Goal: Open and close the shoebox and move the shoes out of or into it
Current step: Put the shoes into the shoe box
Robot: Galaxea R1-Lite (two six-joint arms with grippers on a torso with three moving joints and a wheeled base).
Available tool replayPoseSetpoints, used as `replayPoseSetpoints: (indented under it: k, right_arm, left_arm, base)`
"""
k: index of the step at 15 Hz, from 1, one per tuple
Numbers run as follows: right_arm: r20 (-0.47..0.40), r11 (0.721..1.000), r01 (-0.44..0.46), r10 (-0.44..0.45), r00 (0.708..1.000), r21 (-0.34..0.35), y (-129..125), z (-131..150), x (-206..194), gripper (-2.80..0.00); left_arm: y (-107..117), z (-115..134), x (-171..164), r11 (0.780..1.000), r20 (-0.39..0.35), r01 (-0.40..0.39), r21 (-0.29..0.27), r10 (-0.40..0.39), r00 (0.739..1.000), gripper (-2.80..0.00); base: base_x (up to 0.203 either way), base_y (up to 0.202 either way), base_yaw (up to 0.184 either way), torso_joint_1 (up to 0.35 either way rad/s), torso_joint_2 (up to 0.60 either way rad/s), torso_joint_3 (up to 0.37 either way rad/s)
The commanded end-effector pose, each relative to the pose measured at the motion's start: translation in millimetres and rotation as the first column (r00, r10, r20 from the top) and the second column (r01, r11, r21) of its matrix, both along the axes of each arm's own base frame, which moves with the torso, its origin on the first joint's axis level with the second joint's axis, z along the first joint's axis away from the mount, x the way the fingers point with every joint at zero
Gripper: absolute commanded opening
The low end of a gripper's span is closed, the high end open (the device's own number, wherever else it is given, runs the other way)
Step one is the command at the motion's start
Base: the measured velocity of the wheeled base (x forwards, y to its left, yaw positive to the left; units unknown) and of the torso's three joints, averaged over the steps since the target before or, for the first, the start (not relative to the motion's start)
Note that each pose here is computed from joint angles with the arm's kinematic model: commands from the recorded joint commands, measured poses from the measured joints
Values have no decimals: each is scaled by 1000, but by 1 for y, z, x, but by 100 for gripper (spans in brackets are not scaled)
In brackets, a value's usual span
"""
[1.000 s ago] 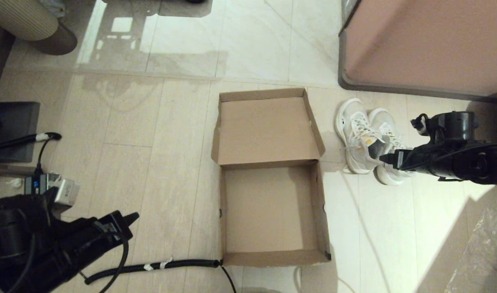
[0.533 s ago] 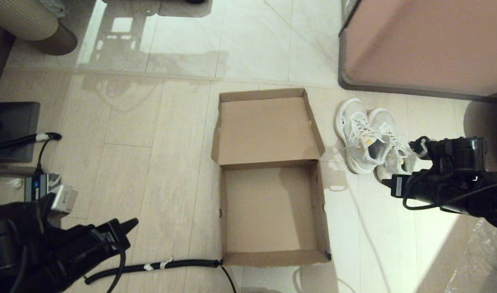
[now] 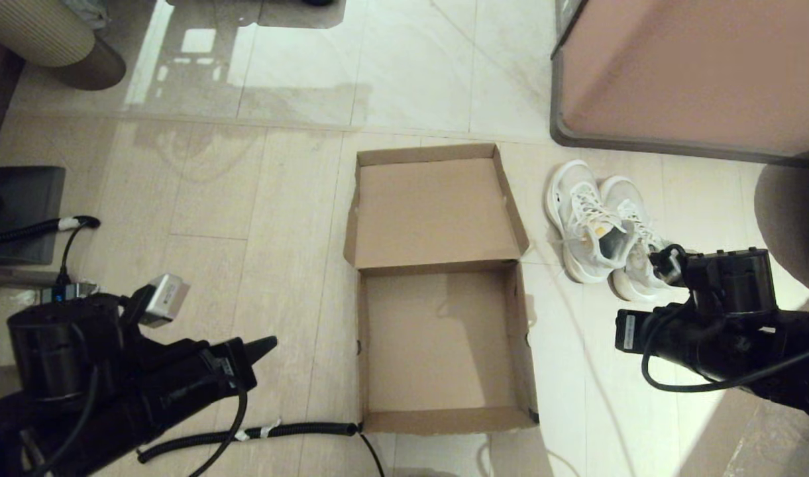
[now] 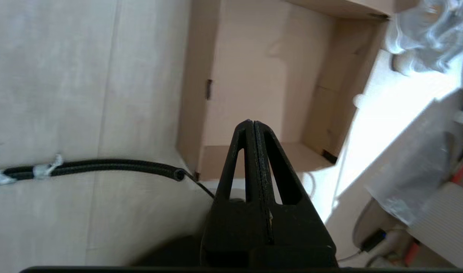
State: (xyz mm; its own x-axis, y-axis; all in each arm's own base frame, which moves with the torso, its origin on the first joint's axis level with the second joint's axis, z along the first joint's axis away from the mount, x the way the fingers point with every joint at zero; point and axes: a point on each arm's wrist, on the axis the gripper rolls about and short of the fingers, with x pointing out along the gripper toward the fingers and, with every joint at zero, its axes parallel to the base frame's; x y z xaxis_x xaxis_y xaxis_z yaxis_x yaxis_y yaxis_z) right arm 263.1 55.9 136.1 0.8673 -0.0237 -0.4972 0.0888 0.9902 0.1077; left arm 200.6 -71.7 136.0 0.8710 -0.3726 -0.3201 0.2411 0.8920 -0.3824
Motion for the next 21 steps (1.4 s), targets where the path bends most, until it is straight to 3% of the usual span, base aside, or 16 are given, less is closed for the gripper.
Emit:
replayPoseSetpoints:
  k: [1,3,7,11,13,16,21]
  right_arm:
    - [14,1000,-13,12,1000,9,3,3,3,-280]
    - [-22,997,-77,77,997,14,7,-6,13,-280]
    - [-75,993,-116,115,991,-14,23,-22,14,-280]
    - [-162,994,-104,98,982,-28,23,-54,26,-280]
    - [-129,994,-106,101,986,-27,28,-76,46,-280]
    - [-77,984,-171,167,983,-48,32,-98,64,-280]
    - [-78,980,-192,187,979,-55,39,-110,82,-280]
  left_arm:
    - [-1,-2,4,1000,-6,-19,5,19,1000,-280]
    - [-4,-12,9,999,-45,-36,33,37,998,-280]
    - [-4,-4,25,998,-14,-64,22,64,998,-280]
    - [-20,-44,74,996,-97,-57,68,63,993,-280]
    - [-34,-67,114,995,-59,-53,81,57,997,-280]
    - [-52,-79,168,996,63,-48,80,43,997,-280]
    - [-71,-100,211,996,113,-49,79,40,993,-280]
  base:
    - [0,0,0,0,0,0]
    - [0,0,0,0,0,0]
    - [0,0,0,0,0,0]
    - [0,0,0,0,0,0]
    - [0,0,0,0,0,0]
    - [0,0,0,0,0,0]
    - [0,0,0,0,0,0]
